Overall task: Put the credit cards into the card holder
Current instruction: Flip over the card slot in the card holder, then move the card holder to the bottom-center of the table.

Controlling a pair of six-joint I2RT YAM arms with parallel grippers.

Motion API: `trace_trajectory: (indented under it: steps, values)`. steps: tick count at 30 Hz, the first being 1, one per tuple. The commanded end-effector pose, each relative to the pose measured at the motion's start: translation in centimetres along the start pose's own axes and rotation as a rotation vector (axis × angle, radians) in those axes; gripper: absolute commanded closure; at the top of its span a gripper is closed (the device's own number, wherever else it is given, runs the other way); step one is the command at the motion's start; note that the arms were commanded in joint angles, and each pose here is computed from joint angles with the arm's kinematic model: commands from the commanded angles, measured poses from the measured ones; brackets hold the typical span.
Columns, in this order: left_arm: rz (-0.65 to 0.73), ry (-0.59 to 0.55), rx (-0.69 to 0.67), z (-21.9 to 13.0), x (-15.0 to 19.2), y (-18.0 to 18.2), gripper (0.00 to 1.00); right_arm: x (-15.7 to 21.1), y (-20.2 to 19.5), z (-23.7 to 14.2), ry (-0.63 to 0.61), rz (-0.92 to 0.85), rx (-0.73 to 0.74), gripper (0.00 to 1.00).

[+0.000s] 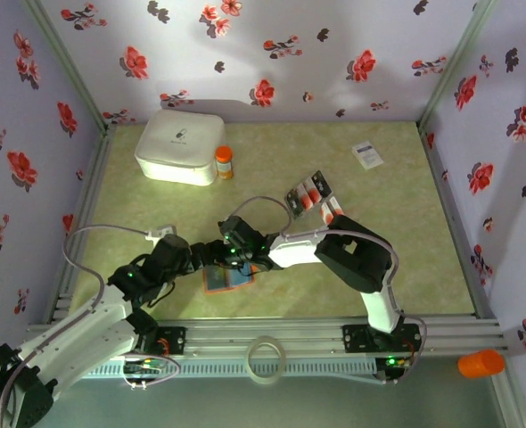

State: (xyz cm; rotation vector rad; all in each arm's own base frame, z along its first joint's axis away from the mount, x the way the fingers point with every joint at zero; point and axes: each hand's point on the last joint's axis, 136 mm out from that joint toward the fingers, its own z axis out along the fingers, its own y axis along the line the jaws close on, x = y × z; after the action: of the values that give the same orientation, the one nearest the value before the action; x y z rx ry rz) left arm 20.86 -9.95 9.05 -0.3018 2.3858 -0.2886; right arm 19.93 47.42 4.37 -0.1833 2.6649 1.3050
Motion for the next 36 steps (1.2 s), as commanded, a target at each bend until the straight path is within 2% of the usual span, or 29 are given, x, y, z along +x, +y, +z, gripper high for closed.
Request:
trace_trajectory:
  steps: [1,12,18,21,28,36]
  values:
    - [-0.036,-0.041,0.015,-0.4,-1.2,-0.5,0.00,1.8,-1.6,0.3,0.052,0.022,0.034,0.54]
    - [-0.038,-0.027,0.030,-0.1,-0.9,-0.8,0.00,-0.7,-0.4,-3.7,-0.022,0.003,0.015,0.55]
    - [-0.032,-0.014,0.056,0.1,-0.8,-1.5,0.00,-1.5,-0.9,-6.2,-0.058,-0.019,0.051,0.55]
    - [-0.024,0.003,0.079,0.4,-0.7,-2.2,0.00,-1.7,-1.8,-8.2,-0.073,-0.058,0.128,0.55]
    - [0.011,0.056,0.131,1.1,-0.4,-4.3,0.00,-0.9,-6.4,-13.0,-0.061,-0.188,0.446,0.53]
    - [0.029,0.094,0.152,1.9,0.1,-5.7,0.00,0.7,-9.4,-14.0,0.014,-0.253,0.608,0.51]
